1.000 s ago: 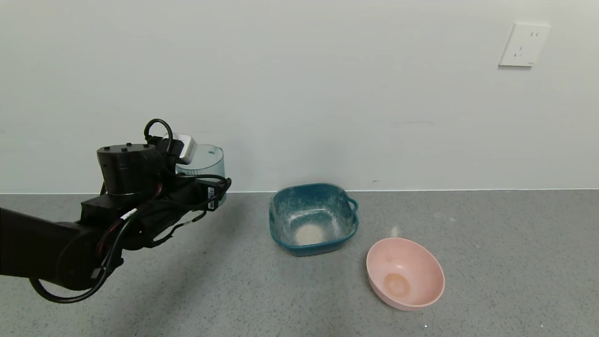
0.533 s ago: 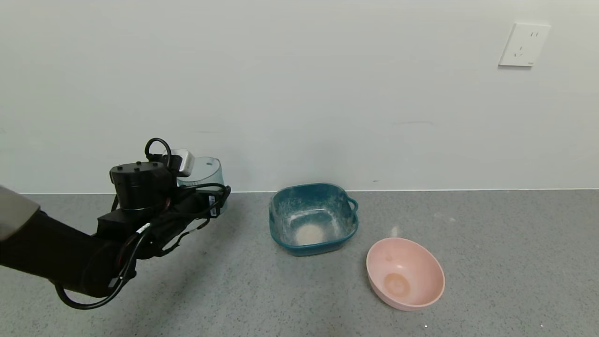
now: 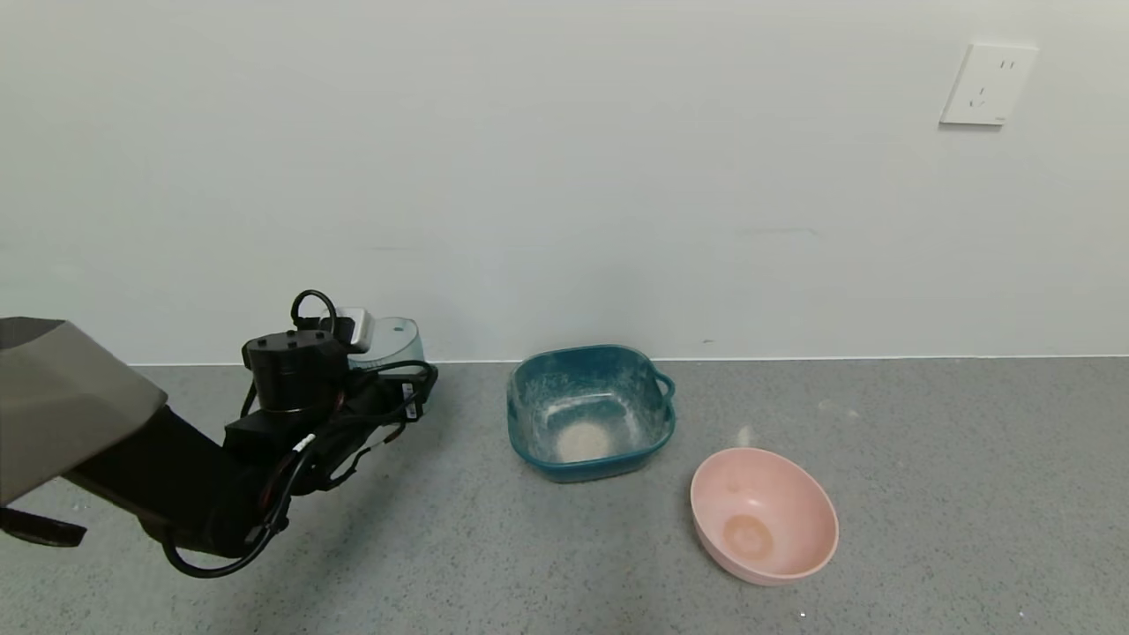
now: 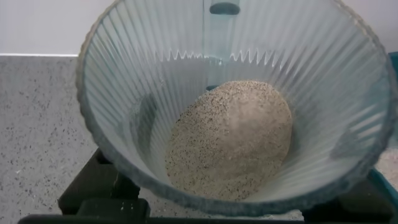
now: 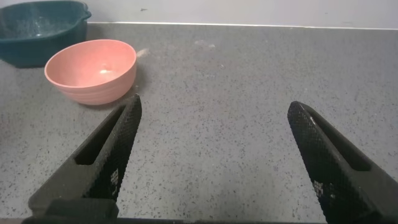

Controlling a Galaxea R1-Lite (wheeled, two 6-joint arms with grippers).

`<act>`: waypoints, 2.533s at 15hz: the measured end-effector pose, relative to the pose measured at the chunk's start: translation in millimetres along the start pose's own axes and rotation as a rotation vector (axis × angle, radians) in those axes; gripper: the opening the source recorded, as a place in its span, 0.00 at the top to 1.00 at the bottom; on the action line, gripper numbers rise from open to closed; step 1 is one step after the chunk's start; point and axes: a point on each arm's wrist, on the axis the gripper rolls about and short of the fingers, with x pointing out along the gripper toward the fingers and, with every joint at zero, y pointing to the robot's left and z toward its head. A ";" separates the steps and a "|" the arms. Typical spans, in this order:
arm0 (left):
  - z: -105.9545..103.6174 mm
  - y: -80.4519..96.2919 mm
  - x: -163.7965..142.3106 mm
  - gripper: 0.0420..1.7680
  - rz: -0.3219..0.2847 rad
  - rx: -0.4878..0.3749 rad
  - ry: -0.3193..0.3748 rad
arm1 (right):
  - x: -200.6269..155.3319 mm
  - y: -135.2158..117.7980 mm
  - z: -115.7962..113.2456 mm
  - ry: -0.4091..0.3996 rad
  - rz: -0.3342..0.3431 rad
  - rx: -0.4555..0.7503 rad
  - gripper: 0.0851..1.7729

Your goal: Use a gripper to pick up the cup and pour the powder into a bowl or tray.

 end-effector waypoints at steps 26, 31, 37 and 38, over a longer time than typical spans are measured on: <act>-62.0 10.9 40.4 0.26 0.046 -0.059 0.112 | 0.0 0.0 0.0 0.000 0.000 0.000 0.04; -63.3 11.0 40.8 0.26 0.050 -0.055 0.116 | 0.0 0.0 0.0 0.000 0.000 0.001 0.04; -64.8 11.2 39.6 0.13 0.050 -0.050 0.132 | 0.0 0.0 0.0 0.000 0.000 0.000 0.04; -64.5 11.3 38.9 0.12 0.051 -0.049 0.135 | 0.0 0.0 0.0 0.000 0.000 0.001 0.04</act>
